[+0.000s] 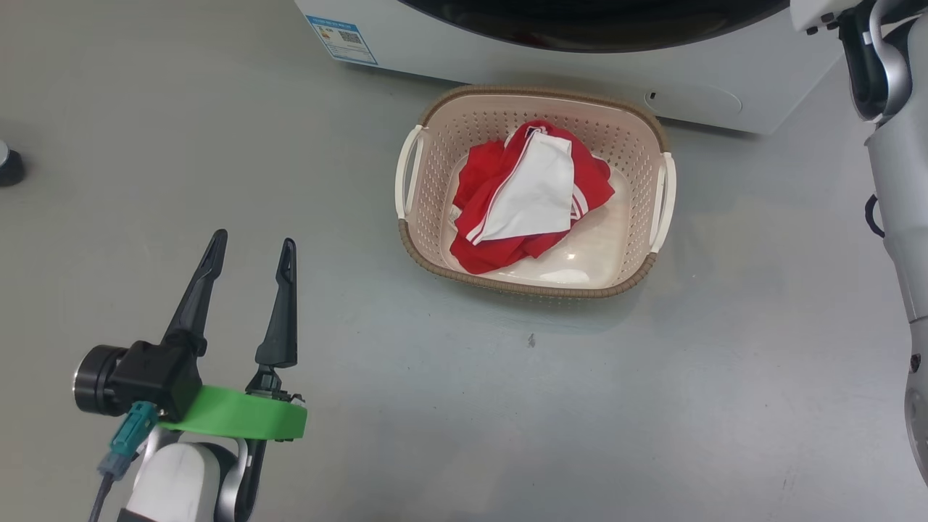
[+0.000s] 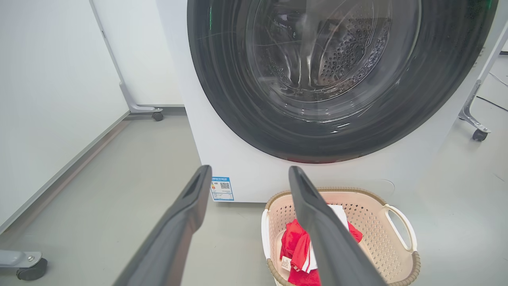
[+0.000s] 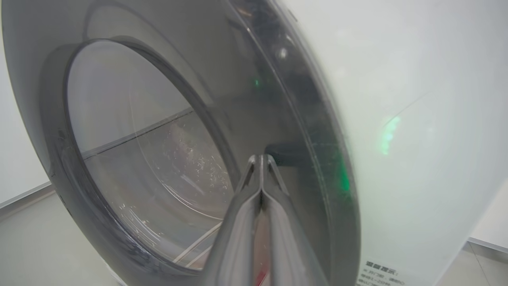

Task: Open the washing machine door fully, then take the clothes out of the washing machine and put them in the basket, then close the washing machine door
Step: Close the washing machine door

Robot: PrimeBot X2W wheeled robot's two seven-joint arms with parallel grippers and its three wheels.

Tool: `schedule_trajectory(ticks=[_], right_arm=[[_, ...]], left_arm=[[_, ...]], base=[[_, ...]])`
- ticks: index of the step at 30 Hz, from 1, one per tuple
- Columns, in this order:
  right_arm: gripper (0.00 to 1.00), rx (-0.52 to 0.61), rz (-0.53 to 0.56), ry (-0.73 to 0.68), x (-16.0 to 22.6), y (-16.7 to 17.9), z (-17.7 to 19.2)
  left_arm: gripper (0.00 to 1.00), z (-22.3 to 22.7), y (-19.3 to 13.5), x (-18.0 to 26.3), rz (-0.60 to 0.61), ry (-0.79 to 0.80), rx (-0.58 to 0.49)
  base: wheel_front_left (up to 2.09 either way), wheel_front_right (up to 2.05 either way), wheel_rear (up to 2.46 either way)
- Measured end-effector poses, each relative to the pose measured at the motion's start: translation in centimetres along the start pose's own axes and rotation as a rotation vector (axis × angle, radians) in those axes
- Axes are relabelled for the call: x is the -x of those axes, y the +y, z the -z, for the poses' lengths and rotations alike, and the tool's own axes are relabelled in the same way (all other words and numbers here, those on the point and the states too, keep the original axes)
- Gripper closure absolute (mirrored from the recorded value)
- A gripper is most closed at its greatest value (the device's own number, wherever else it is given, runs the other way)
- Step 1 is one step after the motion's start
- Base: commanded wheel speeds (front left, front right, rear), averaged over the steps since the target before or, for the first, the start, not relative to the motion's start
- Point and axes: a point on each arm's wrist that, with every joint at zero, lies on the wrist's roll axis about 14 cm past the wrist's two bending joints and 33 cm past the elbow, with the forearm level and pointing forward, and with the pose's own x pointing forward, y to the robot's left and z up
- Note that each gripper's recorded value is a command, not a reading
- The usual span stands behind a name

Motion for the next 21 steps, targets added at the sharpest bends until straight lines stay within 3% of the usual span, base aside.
schedule_trajectory(ticks=[14,21], right_arm=[[1.0,0.005,-0.05,-0.008,0.5,1.6,-0.2],[1.0,-0.022,-0.077,0.024,2.9,3.1,0.8]], left_arm=[[0.0,-0.8,0.3,-0.3,-0.01,-0.026,-0.008],[0.0,-1.3,-0.2,-0.4,0.008,-0.042,-0.008]], base=[[0.0,0.0,0.0],[0.0,0.0,0.0]])
